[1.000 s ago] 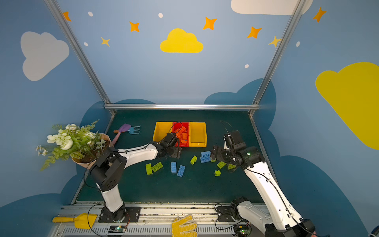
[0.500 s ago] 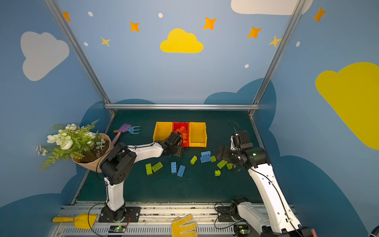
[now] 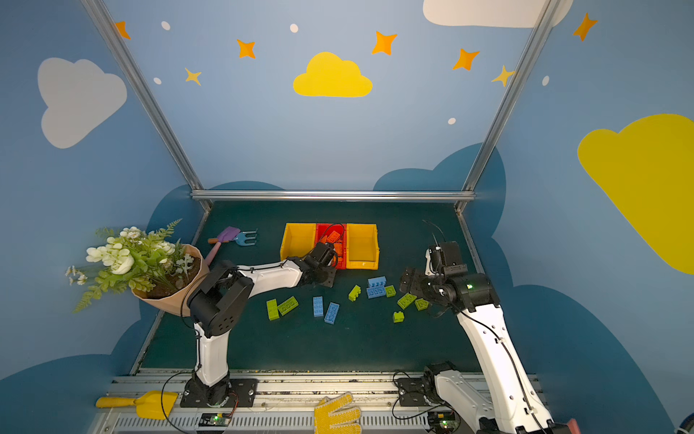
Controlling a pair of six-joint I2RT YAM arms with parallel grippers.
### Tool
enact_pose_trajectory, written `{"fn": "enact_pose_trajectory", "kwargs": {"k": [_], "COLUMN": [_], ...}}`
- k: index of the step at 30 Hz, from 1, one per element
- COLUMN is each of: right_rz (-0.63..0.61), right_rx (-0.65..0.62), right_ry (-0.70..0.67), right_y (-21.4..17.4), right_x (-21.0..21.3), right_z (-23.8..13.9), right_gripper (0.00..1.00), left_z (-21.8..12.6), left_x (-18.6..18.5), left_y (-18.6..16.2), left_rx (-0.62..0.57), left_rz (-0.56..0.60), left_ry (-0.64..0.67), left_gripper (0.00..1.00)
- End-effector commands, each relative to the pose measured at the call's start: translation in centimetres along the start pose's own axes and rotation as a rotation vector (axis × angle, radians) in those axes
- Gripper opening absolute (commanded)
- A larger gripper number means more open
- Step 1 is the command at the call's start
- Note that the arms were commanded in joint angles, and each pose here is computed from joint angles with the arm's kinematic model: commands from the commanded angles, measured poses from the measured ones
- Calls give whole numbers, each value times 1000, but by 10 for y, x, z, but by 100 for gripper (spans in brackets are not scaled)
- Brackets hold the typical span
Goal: Sort the legos into containers by color
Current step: 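Close the left gripper on the green 2x2 brick and lift it, then carry the green brick into the yellow bin nearest the left gripper and release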
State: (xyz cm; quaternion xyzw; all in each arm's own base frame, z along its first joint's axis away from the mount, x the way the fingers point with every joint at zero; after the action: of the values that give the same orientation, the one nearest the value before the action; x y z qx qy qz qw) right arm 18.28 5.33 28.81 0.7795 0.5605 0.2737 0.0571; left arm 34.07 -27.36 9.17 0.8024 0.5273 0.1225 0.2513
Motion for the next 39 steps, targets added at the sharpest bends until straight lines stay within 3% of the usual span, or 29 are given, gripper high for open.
{"fn": "enact_pose_trajectory", "kwargs": {"k": [1,7,14,22,31,39], "right_rz": [9,8,20,19,16,30], "right_rx": [10,33,44,74,83,67], "right_ry": [3,22,76,140,172,182], "right_y": [-6,-9,-11,-3,5,8], "right_x": [-4,-3,1,13,22,24], "right_z": [-2,-1,4,14,16,14], "right_gripper": [93,93,93,93,93,93], "left_z": [-5,-21,-68,-108,-95,-56], "left_x": [-3,-2,11,43,114,137], "left_y": [-11,-15,-14,10,55,76], "left_rx": [53,49,-2,-65,-89,-38], "left_rz": [9,-4,-23,-53,-217,-221], "left_ry": [15,43,140,258,272,267], "left_gripper": [26,25,23,24,26,32]}}
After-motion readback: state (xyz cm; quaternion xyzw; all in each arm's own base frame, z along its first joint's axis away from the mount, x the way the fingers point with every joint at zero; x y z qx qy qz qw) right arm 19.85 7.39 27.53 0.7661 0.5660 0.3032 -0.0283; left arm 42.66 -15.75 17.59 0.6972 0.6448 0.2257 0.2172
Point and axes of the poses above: each gripper's point midway between its finger pads, its own z axis out along the fingers, its own x axis along the line the jaws close on, y = z × x, the point moved 8 cm from there along -z, back along the fingers, and after that the axes turned 7 degrees about z, right-handed, at the moved point
